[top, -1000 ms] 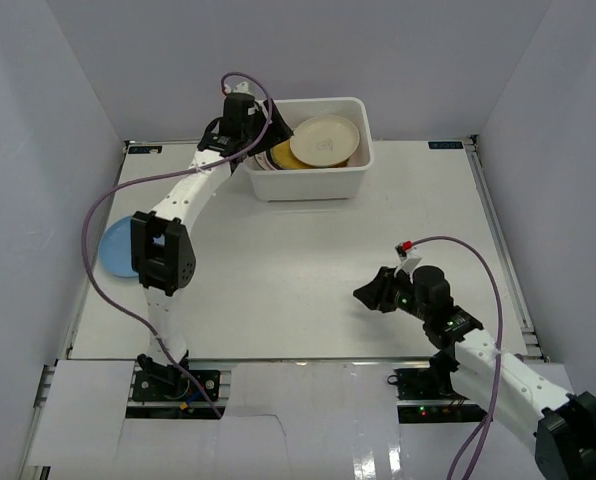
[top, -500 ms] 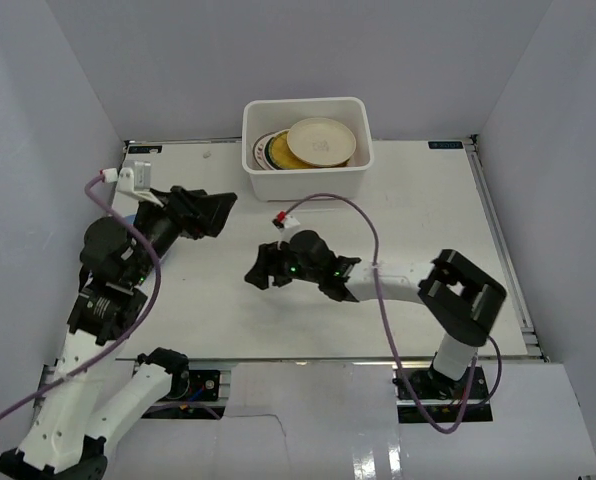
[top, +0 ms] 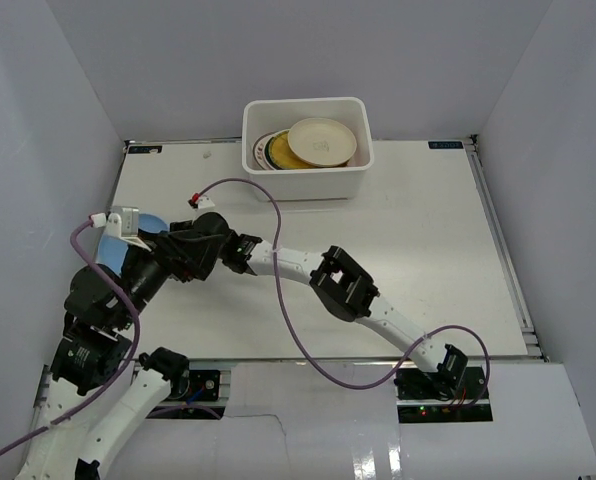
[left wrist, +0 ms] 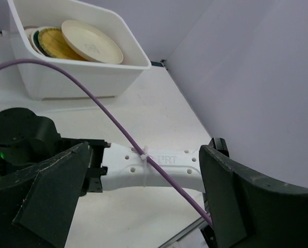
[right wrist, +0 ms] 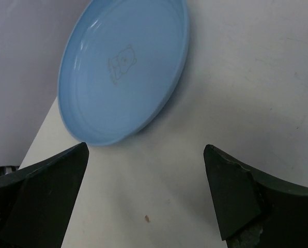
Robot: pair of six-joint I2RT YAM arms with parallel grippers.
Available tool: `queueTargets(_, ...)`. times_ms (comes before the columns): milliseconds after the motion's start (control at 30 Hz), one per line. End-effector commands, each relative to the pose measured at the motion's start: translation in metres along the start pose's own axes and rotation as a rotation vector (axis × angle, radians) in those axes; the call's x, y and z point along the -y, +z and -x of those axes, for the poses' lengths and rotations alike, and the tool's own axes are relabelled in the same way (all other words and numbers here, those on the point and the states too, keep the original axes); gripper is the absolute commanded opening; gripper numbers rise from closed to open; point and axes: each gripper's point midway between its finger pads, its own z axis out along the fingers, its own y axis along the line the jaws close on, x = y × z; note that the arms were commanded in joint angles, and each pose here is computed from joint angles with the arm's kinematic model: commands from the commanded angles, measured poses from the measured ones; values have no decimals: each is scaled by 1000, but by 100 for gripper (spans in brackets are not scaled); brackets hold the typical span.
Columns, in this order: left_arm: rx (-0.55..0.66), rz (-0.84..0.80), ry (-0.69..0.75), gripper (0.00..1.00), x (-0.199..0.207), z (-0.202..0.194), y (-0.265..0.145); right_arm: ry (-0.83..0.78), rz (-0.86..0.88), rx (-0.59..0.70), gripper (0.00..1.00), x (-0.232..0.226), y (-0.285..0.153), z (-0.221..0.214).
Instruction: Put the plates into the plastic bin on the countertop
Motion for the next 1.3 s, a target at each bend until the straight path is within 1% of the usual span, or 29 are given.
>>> queueTargets(0,-61,4,-32,98,-4,-22,-3,59,-60,73,98,6,11,17)
queueTargets(67,-63,-13,-47,98,-1,-24,-5,128,-70,84,96,14,20,8)
queueTargets(100,-67,-16,-52,98,-1,-26,-6,151,-48,109,94,8,22,14)
queueTargets(133,-55,-22,-57,98,0,-24,-8,189,-60,105,92,16,30,3)
queueTargets(167,-49,-24,-60,98,0,-24,-9,209,-57,110,89,16,33,1)
queueTargets(200,-50,-21,-60,98,-1,-26,-9,225,-46,124,84,14,37,1)
queueTargets(233,-42,-16,-58,98,-2,-24,-10,238,-59,139,76,19,41,-3)
queueTargets(267,-31,-2,-55,98,-5,-23,-10,261,-56,148,74,17,43,-6)
queueTargets(300,-24,4,-55,98,-6,-22,-11,270,-52,162,69,17,44,-5)
queueTargets(400,-8,43,-42,98,-15,-22,-10,283,-72,175,63,22,49,-17)
queueTargets(433,-8,80,-37,98,-24,-26,-8,289,-76,169,56,27,52,-24)
queueTargets(500,16,180,-34,98,-44,-25,-6,286,-71,172,47,26,53,-24)
queueTargets(567,11,228,-38,98,-56,-32,-4,287,-73,183,44,25,51,-21)
queueTargets(600,9,246,-44,97,-59,-33,-2,280,-77,194,40,24,50,-16)
queueTargets(733,-25,271,-52,97,-65,-43,5,253,-76,212,33,20,48,-8)
queueTargets(767,-30,274,-58,97,-66,-44,6,235,-79,208,29,20,46,-7)
queueTargets(800,-34,279,-60,97,-67,-45,7,218,-105,185,21,30,45,-18)
queueTargets(867,-27,292,-68,97,-69,-45,8,187,-99,196,16,22,34,-4)
queueTargets(900,-24,299,-69,97,-71,-45,8,173,-91,203,8,19,30,-2)
queueTargets(967,-25,316,-62,96,-73,-44,10,120,-99,214,8,17,12,9)
queueTargets(1000,-19,315,-61,96,-72,-40,11,117,-45,278,8,-7,-4,39)
queueTargets(1033,-18,320,-54,96,-72,-39,12,97,-84,250,8,10,-11,22)
queueTargets(1067,-13,328,-43,96,-73,-36,13,60,-85,260,8,9,-21,28)
queueTargets(1100,-6,332,-36,96,-73,-32,14,51,-61,304,8,-9,-42,54)
queueTargets(1133,9,331,-29,96,-70,-25,14,36,-95,292,8,11,-53,36)
queueTargets(1167,25,336,-23,96,-70,-20,14,26,-97,305,8,13,-67,39)
queueTargets(1200,41,329,-13,96,-68,-14,14,13,-69,357,8,-3,-92,66)
queueTargets(1233,61,322,-10,96,-64,-6,14,-5,-103,339,8,21,-107,46)
queueTargets(1267,67,322,-5,96,-64,-3,16,-12,-109,343,8,25,-121,48)
